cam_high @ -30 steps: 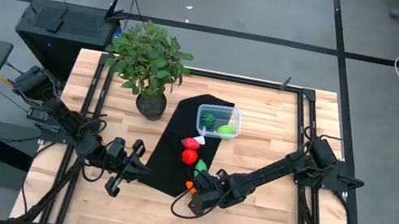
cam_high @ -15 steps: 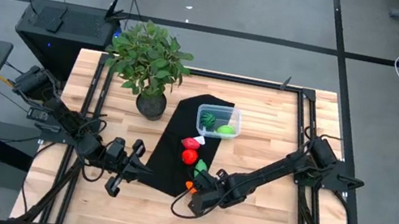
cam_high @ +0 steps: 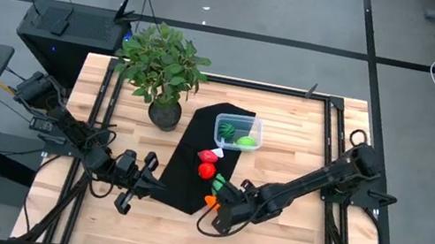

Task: Pick and placing Produce into tupperware
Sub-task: Put the carrot into the transparent bin

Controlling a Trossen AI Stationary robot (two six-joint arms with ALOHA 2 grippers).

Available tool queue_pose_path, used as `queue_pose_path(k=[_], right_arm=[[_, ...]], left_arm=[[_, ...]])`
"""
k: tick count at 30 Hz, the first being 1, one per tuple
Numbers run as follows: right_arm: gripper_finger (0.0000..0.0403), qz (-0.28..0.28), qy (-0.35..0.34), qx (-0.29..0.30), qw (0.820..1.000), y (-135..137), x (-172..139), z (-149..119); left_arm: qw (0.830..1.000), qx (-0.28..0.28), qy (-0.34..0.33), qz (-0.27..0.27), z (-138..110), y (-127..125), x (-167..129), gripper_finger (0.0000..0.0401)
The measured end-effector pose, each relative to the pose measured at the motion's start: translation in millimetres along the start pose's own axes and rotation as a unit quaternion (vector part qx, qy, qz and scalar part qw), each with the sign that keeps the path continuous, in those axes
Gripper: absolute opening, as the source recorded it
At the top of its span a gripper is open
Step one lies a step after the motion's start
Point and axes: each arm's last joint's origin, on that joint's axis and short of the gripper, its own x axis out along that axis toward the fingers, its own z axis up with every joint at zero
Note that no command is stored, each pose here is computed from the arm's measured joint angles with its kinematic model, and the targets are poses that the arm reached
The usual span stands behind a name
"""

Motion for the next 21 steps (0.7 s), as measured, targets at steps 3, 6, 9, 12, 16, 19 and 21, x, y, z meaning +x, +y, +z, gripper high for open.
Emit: queue_pose_path(k=[3,6,9,12,16,19,21], right_arm=[[0.0164,-0.015,-0.013,-0.003,1.000,-6,-16,3],[0.0164,-0.044,-0.041,0.000,0.998,-16,-32,10],[0.0164,-0.077,-0.068,0.006,0.995,-31,-47,22],[0.0164,-0.111,-0.088,0.013,0.990,-51,-60,37],[0.0164,-0.153,-0.096,0.009,0.984,-82,-72,61],[0.0164,-0.177,-0.092,-0.006,0.980,-105,-77,79],[0.0164,-0.185,-0.085,-0.023,0.979,-120,-80,89]], left_arm=[[1.000,0.000,0.000,0.000,0,0,0,0.0024],[1.000,0.000,0.000,0.000,0,0,0,0.0019],[1.000,0.000,0.000,0.000,0,0,0,0.0015],[1.000,0.001,0.000,0.000,0,0,0,0.0014],[1.000,0.001,0.000,0.000,0,0,0,0.0019],[1.000,0.001,0.000,0.000,0,0,0,0.0024],[1.000,0.001,0.000,0.000,0,0,0,0.0025]])
